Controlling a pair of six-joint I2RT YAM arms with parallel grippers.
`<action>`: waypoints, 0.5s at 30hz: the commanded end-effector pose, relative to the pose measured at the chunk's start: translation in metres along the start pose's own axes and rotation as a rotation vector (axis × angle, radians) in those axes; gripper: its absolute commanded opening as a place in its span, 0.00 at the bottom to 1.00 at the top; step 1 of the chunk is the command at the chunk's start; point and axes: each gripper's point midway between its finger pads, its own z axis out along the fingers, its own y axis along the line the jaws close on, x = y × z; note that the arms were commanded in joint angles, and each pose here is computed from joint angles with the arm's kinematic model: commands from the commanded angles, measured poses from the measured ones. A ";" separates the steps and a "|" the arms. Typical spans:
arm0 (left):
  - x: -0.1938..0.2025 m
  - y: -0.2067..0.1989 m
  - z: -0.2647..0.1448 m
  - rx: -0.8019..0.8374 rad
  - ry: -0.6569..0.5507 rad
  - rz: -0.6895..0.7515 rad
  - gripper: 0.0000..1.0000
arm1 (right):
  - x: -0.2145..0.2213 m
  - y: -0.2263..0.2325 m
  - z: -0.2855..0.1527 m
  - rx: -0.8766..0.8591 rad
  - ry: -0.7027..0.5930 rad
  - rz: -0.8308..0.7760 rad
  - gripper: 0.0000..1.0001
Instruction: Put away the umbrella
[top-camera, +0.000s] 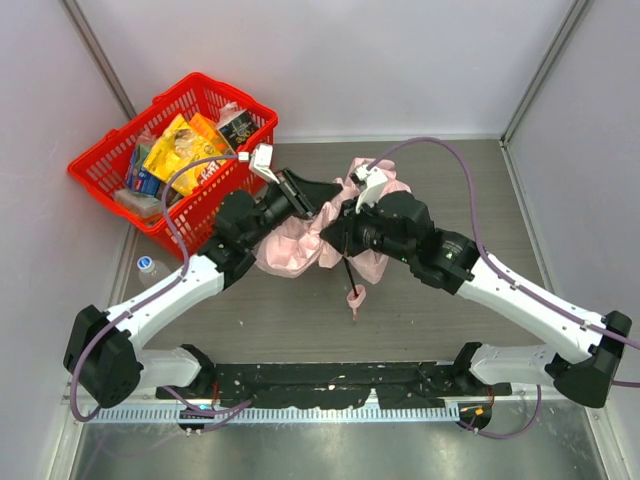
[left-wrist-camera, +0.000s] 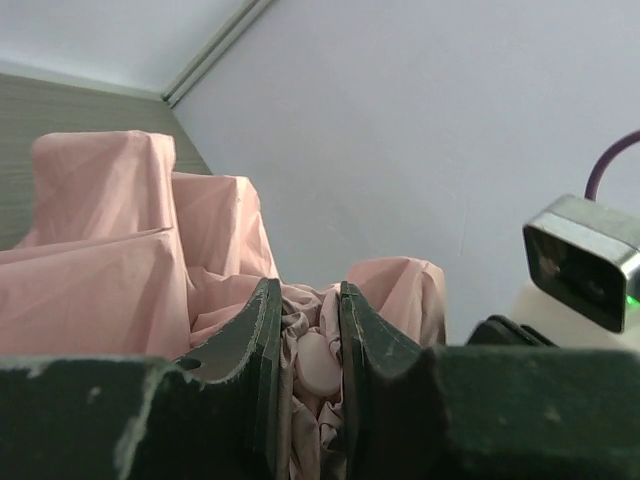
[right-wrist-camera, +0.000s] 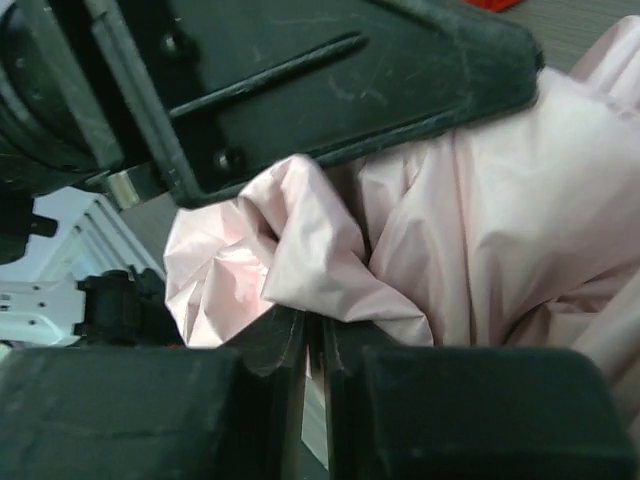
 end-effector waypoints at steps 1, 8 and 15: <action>-0.032 -0.091 -0.020 0.343 -0.059 0.066 0.00 | -0.008 -0.023 -0.013 0.159 0.063 -0.067 0.30; -0.048 -0.053 -0.020 0.133 -0.116 0.035 0.00 | -0.007 0.030 -0.079 -0.109 0.112 -0.028 0.66; -0.063 -0.041 -0.016 0.151 -0.104 -0.007 0.00 | -0.046 0.004 -0.125 0.045 -0.047 -0.121 0.71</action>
